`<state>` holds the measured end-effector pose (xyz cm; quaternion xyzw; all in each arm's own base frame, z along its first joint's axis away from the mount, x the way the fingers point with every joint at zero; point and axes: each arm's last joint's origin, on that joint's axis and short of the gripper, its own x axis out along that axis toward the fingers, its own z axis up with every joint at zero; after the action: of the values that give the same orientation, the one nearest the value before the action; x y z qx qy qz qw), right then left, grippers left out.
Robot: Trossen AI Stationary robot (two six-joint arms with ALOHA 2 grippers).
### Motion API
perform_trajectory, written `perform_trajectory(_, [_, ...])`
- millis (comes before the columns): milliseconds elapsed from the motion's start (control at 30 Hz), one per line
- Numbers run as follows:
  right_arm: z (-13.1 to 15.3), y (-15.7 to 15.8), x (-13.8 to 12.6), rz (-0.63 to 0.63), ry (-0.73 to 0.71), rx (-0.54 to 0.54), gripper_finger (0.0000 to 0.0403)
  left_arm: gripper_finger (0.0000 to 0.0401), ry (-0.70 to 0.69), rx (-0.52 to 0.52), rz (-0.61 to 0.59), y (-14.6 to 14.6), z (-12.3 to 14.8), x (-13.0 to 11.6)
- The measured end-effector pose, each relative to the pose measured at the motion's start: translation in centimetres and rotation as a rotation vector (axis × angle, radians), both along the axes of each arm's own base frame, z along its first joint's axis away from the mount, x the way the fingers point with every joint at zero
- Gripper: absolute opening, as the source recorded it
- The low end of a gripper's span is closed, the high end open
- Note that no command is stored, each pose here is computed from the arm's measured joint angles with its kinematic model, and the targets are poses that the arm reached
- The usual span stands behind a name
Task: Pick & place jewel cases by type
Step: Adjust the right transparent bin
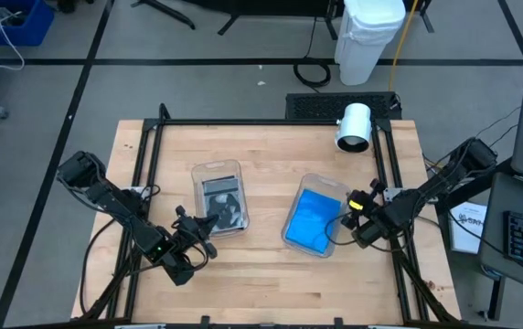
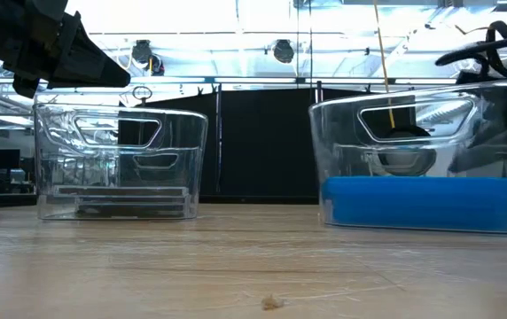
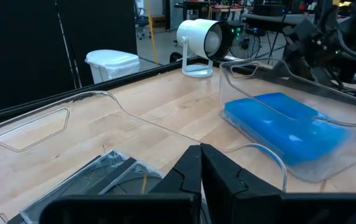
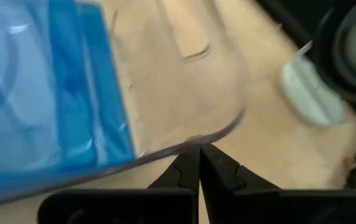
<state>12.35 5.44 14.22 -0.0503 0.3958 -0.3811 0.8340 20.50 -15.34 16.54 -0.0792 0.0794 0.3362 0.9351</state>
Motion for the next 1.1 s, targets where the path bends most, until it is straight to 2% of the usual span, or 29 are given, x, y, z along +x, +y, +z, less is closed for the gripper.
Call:
perform_trajectory(133, [0.2,-0.5,0.3,-0.014,-0.038,-0.085,0.0000,0.0004,0.000,0.000,0.000,0.0,0.0,0.0])
perform_trajectory(300, [0.4,-1.0,0.6,-0.008,-0.049,-0.186,0.0000,0.0018,0.000,0.000,0.000,0.0,0.0,0.0])
perform_trajectory(400, [0.6,-1.2,1.0,0.005,-0.058,-0.241,0.0000,0.0013,0.003,0.004,-0.001,0.0,0.0,0.0])
perform_trajectory(500, [0.7,-1.1,1.7,0.056,-0.025,-0.286,0.0000,0.0004,0.005,0.006,-0.001,0.0,0.0,0.0])
perform_trajectory(633, [1.2,-1.0,2.7,0.139,0.006,-0.321,0.0000,0.0017,0.004,0.005,0.003,0.1,0.0,0.1])
perform_trajectory(800, [3.2,-0.9,3.5,0.186,-0.087,-0.345,0.0000,0.0019,0.017,-0.010,0.011,0.5,-0.1,0.4])
perform_trajectory(900, [4.9,-0.4,3.7,0.295,-0.178,-0.280,0.0000,0.0006,0.032,-0.027,0.011,0.8,-0.1,0.7])
perform_trajectory(967, [6.2,0.2,3.7,0.425,-0.265,-0.188,0.0000,0.0005,0.042,-0.041,0.010,0.9,-0.2,0.8])
perform_trajectory(1033, [7.5,1.0,3.5,0.618,-0.369,-0.047,0.0000,0.0012,0.047,-0.046,0.012,1.1,-0.2,0.9])
perform_trajectory(1100, [8.6,2.1,3.3,0.864,-0.466,0.118,0.0000,0.0020,0.054,-0.055,0.010,1.2,-0.2,1.0])
